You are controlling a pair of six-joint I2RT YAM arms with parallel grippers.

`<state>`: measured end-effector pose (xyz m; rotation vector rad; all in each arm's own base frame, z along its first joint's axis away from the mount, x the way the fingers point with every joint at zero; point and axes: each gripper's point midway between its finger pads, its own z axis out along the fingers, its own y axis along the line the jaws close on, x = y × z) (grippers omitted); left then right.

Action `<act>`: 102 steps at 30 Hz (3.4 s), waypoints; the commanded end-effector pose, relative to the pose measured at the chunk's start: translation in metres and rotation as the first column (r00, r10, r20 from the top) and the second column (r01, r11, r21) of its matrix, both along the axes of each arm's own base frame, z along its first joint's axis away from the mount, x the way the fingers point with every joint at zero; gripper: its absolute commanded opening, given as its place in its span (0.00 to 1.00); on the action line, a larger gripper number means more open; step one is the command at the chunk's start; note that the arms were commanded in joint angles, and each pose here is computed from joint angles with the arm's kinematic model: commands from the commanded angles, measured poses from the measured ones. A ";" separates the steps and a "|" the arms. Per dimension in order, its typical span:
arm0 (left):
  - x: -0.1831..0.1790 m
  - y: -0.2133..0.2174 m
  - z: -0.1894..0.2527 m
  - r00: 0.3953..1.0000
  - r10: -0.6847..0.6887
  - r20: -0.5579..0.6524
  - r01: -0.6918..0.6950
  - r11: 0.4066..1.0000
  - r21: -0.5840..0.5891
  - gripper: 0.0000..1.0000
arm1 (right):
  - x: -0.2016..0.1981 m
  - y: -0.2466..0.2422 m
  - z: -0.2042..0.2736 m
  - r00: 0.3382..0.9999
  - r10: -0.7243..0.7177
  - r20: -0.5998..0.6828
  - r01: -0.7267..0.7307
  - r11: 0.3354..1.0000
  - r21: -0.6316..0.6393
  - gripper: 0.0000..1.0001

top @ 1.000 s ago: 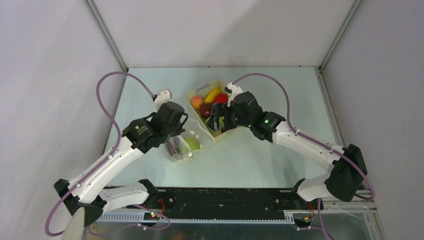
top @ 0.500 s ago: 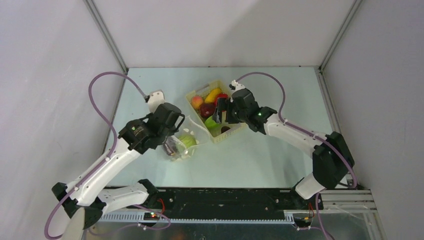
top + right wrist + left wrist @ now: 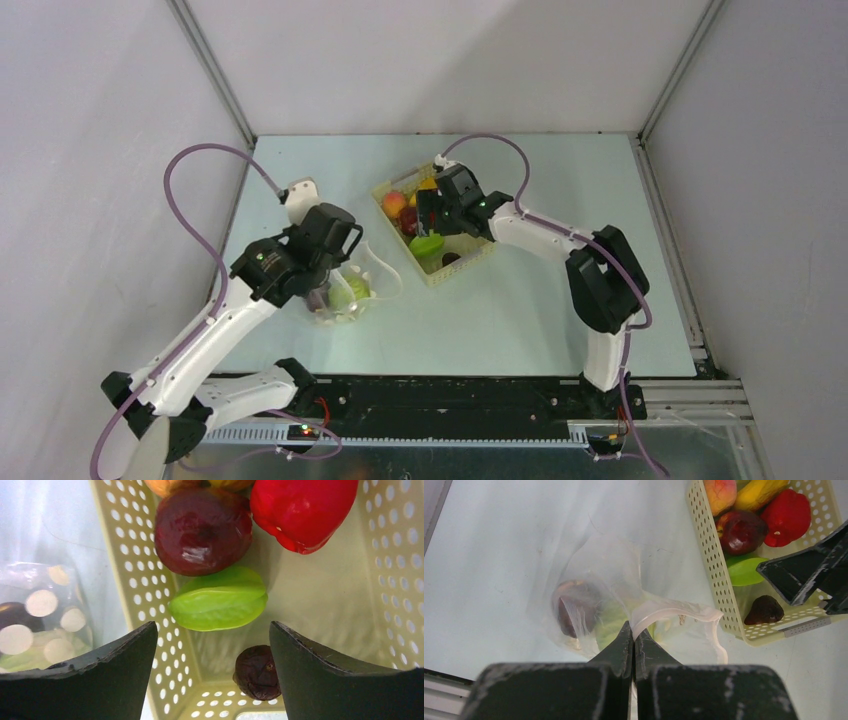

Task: Place the food in the zip-top bag and seal the zipper
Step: Pick up the fake fruit from the bin.

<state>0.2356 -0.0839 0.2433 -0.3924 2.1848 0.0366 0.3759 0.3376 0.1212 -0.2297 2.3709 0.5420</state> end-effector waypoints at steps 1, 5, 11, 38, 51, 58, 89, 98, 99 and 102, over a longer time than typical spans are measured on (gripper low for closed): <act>0.008 0.003 0.014 0.998 0.026 0.061 -0.025 0.999 -0.021 0.00 | 0.003 0.002 -0.008 0.998 0.065 0.000 -0.065 0.996 -0.061 0.85; 0.009 -0.002 0.008 0.999 0.016 0.046 -0.014 0.999 -0.028 0.00 | -0.003 0.011 -0.011 0.980 0.200 0.008 -0.199 0.978 -0.069 0.85; 0.008 -0.007 0.004 0.999 -0.003 0.036 0.005 0.999 -0.052 0.00 | -0.014 0.016 -0.011 0.904 0.425 0.052 -0.416 0.900 -0.132 0.84; 0.010 -0.010 0.002 1.000 -0.004 0.019 0.005 0.999 -0.045 0.00 | -0.022 0.016 -0.042 0.610 0.792 0.027 -0.763 0.597 -0.246 0.83; 0.012 -0.013 -0.001 1.000 -0.010 0.006 0.010 0.999 -0.044 0.00 | 0.013 0.011 -0.052 0.706 0.699 0.113 -0.605 0.678 -0.418 0.83; 0.014 -0.014 -0.003 1.000 -0.014 -0.001 0.014 0.999 -0.043 0.00 | 0.019 0.016 -0.022 0.658 0.715 0.238 -0.578 0.681 -0.450 0.86; 0.017 -0.021 -0.011 0.999 -0.045 -0.028 0.044 0.999 -0.033 0.00 | 0.009 0.031 -0.058 0.476 0.858 0.191 -0.730 0.507 -0.458 0.88; 0.017 -0.020 -0.014 0.998 -0.040 -0.040 0.039 0.999 -0.026 0.00 | 0.009 0.035 -0.067 0.484 0.856 0.180 -0.748 0.512 -0.422 0.72; 0.016 -0.020 -0.014 0.998 -0.040 -0.041 0.039 0.999 -0.027 0.00 | 0.007 0.035 -0.066 0.483 0.857 0.180 -0.752 0.512 -0.415 0.69; 0.016 -0.020 -0.014 0.998 -0.043 -0.043 0.041 0.999 -0.027 0.00 | 0.005 0.031 -0.064 0.488 0.855 0.174 -0.759 0.514 -0.399 0.58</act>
